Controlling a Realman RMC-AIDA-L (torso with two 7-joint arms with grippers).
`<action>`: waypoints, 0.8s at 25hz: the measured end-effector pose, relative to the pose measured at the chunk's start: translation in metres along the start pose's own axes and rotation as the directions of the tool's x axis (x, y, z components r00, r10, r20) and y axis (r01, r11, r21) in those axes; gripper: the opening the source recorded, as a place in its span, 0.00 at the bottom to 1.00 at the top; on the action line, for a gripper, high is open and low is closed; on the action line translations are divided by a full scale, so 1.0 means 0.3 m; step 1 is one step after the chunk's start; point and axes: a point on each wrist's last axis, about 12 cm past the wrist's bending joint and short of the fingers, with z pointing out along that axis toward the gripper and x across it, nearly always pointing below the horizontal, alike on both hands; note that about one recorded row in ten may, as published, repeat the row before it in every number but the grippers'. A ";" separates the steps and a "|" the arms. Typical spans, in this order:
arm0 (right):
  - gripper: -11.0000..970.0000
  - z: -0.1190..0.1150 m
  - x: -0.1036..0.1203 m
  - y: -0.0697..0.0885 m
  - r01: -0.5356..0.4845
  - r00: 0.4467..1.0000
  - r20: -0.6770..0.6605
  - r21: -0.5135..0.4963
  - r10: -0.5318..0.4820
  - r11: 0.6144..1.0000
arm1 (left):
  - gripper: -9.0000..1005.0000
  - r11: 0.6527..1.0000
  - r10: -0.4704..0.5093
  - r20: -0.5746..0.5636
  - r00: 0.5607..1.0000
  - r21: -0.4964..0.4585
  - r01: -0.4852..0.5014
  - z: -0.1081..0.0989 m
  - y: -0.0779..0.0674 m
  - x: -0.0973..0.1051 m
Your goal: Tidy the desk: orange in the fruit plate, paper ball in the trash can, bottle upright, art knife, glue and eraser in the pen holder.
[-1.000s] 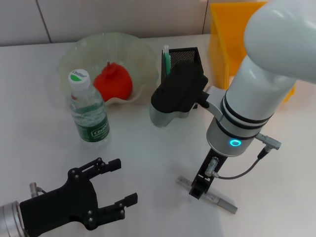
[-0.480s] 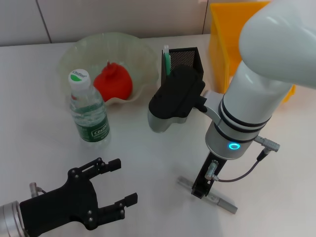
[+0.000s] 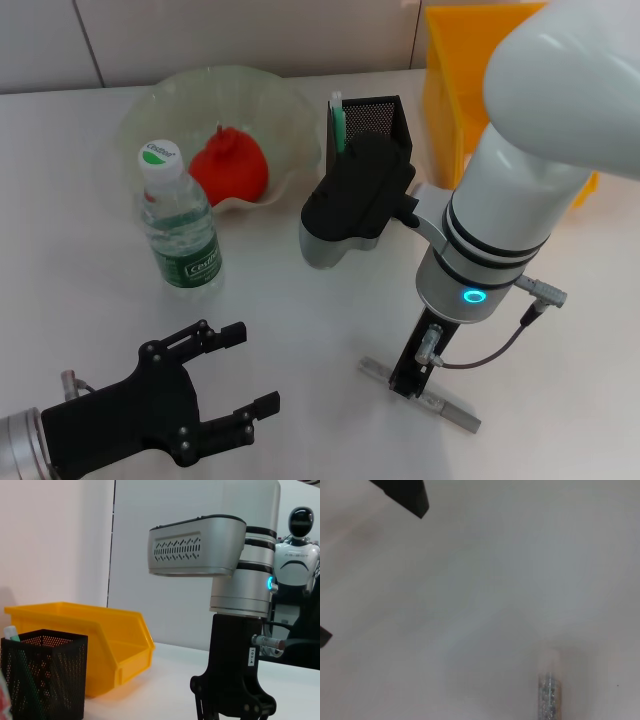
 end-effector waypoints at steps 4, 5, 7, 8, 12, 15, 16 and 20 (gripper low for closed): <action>0.24 0.005 0.001 0.002 0.005 1.000 -0.005 0.001 -0.005 1.000 | 0.80 1.000 0.000 0.000 1.000 0.001 0.000 0.000 0.000 0.000; 0.24 0.009 0.001 0.001 0.005 1.000 -0.009 0.003 -0.005 1.000 | 0.80 1.000 0.000 0.000 1.000 0.000 0.000 0.000 0.000 0.000; 0.23 0.015 0.004 -0.004 0.002 1.000 -0.016 0.003 -0.002 1.000 | 0.80 1.000 0.000 0.000 1.000 0.001 0.000 0.000 0.000 0.000; 0.23 0.015 0.003 -0.005 0.002 1.000 -0.016 0.004 -0.002 1.000 | 0.80 1.000 0.000 0.000 1.000 0.001 0.000 0.000 0.000 0.000; 0.22 0.017 0.002 -0.003 0.010 1.000 -0.015 0.006 -0.010 1.000 | 0.80 1.000 -0.001 0.001 1.000 0.000 0.001 0.000 0.001 -0.001; 0.21 0.021 0.003 0.005 0.035 0.999 -0.024 0.008 -0.035 0.999 | 0.80 1.000 -0.001 0.001 1.000 -0.001 0.001 -0.001 0.001 -0.001; 0.20 0.024 0.004 0.009 0.046 0.999 -0.029 0.010 -0.046 0.999 | 0.80 1.000 -0.001 0.000 1.000 -0.001 0.001 -0.002 0.001 -0.001; 0.19 0.030 0.006 0.014 0.061 0.997 -0.039 0.013 -0.061 0.998 | 0.80 1.000 -0.002 0.001 1.000 -0.001 0.002 -0.001 0.001 -0.001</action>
